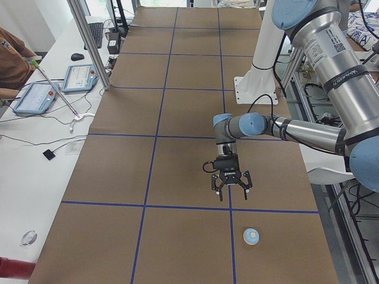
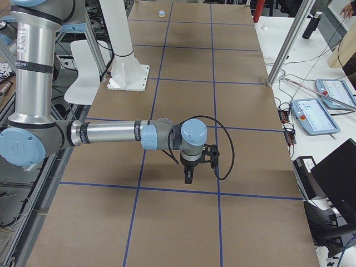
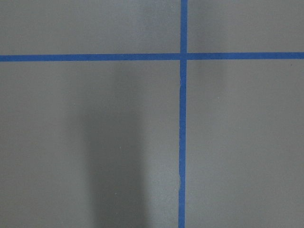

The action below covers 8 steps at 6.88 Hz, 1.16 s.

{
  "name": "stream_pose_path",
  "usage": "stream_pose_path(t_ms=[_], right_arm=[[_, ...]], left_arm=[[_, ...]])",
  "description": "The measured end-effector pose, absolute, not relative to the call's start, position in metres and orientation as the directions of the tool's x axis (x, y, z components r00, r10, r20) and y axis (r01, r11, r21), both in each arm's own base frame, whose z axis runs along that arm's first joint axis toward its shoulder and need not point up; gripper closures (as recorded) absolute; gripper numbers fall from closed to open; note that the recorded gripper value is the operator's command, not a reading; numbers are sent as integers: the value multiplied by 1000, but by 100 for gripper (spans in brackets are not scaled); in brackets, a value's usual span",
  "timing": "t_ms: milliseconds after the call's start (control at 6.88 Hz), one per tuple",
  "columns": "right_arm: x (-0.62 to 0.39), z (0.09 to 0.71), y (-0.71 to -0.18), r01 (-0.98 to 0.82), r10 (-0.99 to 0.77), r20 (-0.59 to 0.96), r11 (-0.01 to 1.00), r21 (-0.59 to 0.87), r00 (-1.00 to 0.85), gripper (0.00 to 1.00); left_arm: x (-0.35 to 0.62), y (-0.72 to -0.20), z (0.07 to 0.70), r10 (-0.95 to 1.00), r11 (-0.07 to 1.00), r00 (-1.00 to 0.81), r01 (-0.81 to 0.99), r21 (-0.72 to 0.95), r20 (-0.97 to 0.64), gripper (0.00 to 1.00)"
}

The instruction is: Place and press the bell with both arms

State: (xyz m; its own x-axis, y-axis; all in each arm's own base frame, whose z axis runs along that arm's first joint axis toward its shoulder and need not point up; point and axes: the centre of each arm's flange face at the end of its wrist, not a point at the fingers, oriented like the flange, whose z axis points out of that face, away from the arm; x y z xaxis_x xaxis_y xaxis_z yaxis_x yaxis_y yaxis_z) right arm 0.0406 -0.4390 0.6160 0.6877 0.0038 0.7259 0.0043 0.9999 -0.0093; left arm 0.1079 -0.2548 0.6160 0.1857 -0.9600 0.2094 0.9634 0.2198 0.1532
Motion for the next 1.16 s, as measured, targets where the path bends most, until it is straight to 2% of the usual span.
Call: stream_pose_path(t_ms=[581,1162], right_arm=[[40,603,-443,4,-15,728,1000,16,685,0],[40,597,-443,5,-24,731,1000,29,682,0]], left_arm=[[185,-241,703,-969,22,-29,980,200,247,0],[195,-225,750,-950,-57,-141,956,289,280,0]])
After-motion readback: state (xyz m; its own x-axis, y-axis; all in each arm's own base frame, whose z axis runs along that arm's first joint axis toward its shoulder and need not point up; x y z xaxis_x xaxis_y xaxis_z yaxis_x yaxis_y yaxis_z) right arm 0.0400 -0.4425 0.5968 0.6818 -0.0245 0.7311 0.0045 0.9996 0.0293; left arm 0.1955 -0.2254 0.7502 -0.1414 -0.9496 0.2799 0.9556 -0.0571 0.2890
